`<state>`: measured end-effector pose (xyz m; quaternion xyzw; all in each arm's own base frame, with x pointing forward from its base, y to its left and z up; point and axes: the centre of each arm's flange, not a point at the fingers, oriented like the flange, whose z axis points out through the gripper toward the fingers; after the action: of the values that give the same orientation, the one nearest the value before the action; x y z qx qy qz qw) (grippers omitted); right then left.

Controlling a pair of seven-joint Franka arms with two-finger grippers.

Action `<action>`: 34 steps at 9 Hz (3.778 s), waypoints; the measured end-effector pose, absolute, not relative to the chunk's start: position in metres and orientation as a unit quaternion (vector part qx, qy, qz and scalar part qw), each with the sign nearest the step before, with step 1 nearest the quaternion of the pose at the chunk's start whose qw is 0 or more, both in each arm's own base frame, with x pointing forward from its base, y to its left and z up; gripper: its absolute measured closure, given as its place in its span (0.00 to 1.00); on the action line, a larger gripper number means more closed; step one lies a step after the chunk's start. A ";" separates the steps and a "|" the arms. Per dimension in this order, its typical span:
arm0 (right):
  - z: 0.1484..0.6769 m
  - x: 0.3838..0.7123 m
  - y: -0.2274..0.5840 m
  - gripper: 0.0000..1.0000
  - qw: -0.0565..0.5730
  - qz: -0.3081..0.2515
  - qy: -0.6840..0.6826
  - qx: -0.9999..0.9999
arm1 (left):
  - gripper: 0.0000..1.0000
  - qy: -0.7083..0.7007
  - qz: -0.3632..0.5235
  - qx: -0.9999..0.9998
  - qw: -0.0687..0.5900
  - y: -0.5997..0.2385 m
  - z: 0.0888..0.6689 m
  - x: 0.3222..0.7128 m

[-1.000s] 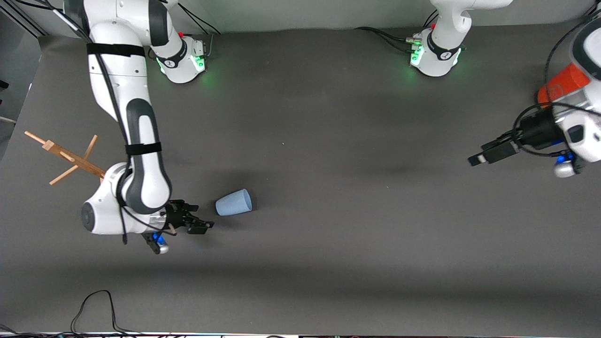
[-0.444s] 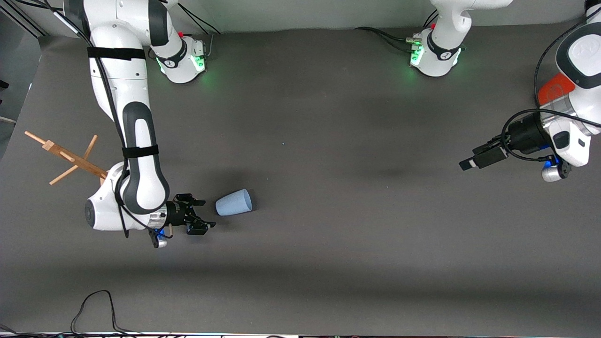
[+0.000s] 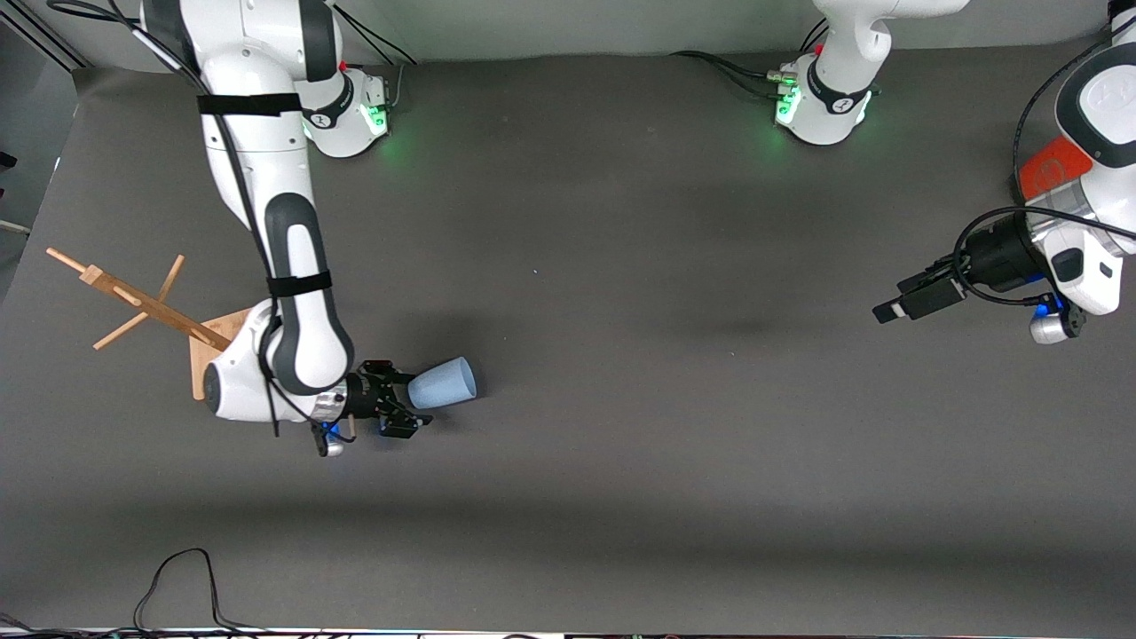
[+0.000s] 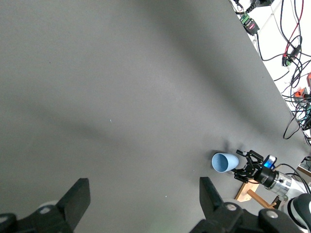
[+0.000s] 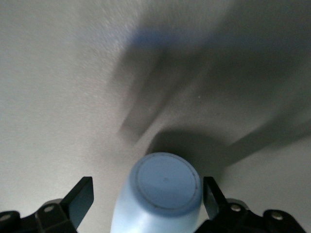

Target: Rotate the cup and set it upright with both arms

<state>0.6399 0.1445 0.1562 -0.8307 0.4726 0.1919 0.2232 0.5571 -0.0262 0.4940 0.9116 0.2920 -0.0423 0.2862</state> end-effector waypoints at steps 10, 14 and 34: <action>0.163 0.618 0.311 0.26 0.255 0.161 0.558 -0.773 | 0.00 0.291 -0.055 0.909 0.294 -0.051 0.480 0.560; 0.157 0.586 0.391 0.26 0.276 0.156 0.582 -0.749 | 0.00 0.347 -0.063 0.871 0.342 -0.093 0.405 0.589; 0.410 0.662 0.144 0.00 0.090 0.034 0.226 -0.969 | 0.15 0.324 0.103 0.871 0.355 -0.393 0.207 0.627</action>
<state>0.6622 0.1439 0.4097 -0.9693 0.2263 0.0337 0.0900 0.6274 -0.3935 0.2067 0.8710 0.3236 0.1028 0.3551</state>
